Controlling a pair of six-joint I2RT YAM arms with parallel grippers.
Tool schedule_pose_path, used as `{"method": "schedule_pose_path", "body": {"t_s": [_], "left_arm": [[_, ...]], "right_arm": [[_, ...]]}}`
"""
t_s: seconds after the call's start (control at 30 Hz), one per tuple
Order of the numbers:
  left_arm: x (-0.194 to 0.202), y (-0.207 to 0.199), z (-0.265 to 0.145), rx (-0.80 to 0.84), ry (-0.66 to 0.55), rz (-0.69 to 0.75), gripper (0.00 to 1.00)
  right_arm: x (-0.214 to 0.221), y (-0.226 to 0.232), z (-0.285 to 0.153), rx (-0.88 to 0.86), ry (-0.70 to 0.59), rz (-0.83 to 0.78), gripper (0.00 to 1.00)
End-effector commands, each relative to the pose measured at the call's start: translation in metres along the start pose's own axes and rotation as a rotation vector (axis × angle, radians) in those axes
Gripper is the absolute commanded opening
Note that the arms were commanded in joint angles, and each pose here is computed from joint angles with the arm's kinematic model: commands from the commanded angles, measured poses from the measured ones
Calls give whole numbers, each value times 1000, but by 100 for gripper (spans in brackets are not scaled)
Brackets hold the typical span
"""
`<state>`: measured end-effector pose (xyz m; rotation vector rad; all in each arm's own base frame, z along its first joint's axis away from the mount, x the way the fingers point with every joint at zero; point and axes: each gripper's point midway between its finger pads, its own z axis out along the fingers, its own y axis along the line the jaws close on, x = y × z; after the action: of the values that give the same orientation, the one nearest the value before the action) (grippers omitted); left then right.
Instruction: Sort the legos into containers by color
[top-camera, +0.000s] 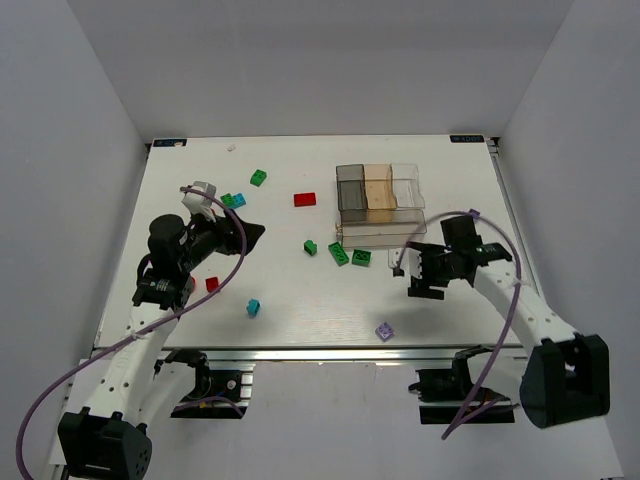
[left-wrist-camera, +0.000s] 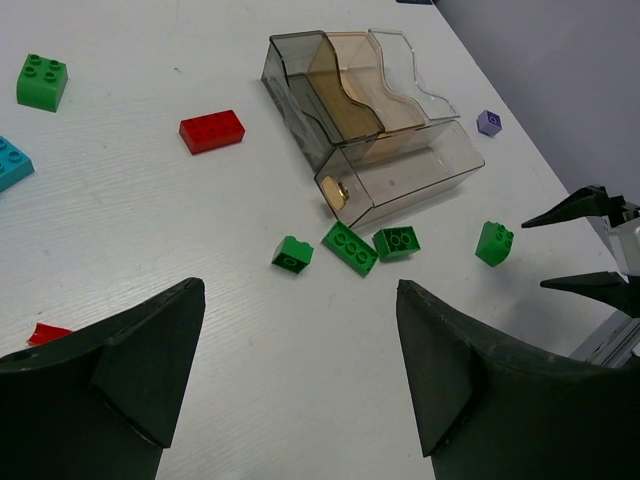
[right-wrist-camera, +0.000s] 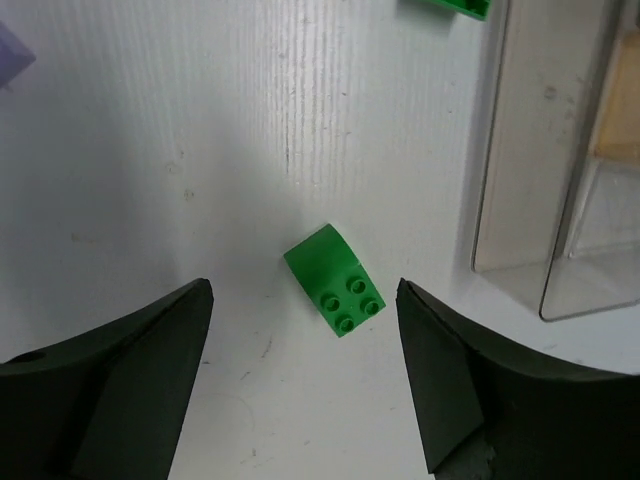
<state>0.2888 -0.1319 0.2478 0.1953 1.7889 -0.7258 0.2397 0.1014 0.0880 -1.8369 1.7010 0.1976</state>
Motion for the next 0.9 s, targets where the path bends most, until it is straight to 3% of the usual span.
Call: {"method": "schedule_pose_path", "body": {"t_s": [0.0,0.37,0.87], "left_arm": [[-9,-3,-1,2,-18,25,87],[-8,-3,-1,3,-15,26,88],[-9,-4,-2,6,-18,29,88]], "right_arm": [[2,-10,-2,-133,16,-276,79],[20,-3,13,-360,53,-273,73],[61,-12,36,-324,204,-287,67]]}}
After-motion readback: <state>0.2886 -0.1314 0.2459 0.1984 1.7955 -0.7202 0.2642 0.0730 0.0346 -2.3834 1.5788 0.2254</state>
